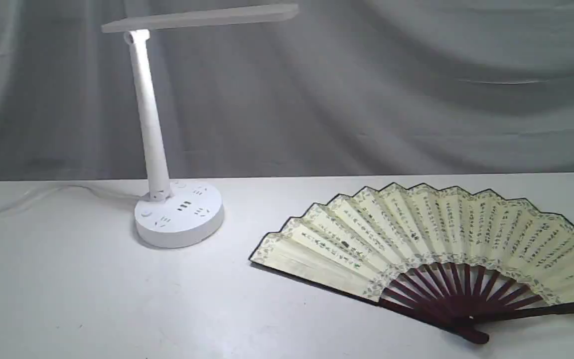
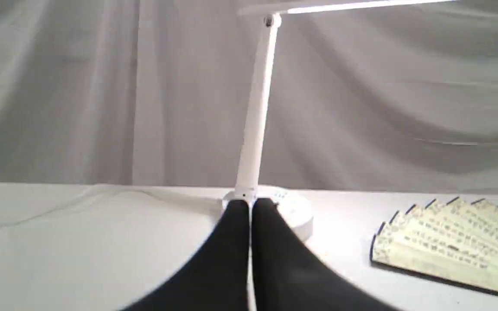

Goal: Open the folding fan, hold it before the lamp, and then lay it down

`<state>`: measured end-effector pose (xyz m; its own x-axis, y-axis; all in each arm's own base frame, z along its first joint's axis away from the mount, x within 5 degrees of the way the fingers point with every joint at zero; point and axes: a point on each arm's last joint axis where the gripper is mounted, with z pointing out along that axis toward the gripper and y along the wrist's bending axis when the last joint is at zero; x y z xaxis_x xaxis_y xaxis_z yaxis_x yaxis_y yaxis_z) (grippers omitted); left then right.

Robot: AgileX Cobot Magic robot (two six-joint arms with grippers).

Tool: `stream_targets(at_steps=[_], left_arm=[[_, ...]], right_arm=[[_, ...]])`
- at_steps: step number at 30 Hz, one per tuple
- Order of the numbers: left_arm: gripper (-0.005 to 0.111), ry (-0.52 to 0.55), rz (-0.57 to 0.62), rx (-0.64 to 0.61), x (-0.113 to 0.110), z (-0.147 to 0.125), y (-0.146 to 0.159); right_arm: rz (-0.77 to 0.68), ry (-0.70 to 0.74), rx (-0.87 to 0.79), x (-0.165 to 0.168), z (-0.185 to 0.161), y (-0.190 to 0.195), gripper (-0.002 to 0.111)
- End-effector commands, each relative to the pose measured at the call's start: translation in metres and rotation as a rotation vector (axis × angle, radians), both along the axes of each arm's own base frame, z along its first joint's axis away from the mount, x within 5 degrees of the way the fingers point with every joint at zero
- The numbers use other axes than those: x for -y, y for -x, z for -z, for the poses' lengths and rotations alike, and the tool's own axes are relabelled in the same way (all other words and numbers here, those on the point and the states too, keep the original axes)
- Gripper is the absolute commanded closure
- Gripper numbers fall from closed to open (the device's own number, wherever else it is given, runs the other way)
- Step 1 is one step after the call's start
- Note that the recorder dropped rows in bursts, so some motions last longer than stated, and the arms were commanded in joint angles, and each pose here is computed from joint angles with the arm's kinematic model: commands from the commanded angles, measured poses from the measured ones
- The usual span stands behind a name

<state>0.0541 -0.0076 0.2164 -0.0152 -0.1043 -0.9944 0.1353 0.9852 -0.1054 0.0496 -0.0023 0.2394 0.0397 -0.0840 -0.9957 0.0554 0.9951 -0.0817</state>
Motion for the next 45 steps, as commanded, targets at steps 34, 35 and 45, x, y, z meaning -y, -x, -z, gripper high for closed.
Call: stream_targets(at_steps=[34, 35, 45], left_arm=[[0.107, -0.024, -0.008, -0.048, 0.000, 0.016, -0.002], [0.107, -0.024, -0.015, -0.048, -0.001, 0.016, -0.002], [0.107, -0.022, -0.054, -0.045, -0.003, 0.016, -0.002]], right_arm=[[0.000, -0.001, -0.130, 0.000, 0.042, -0.006, 0.108], [0.000, -0.001, -0.130, 0.000, 0.042, -0.006, 0.108], [0.000, -0.001, -0.130, 0.000, 0.042, -0.006, 0.108]])
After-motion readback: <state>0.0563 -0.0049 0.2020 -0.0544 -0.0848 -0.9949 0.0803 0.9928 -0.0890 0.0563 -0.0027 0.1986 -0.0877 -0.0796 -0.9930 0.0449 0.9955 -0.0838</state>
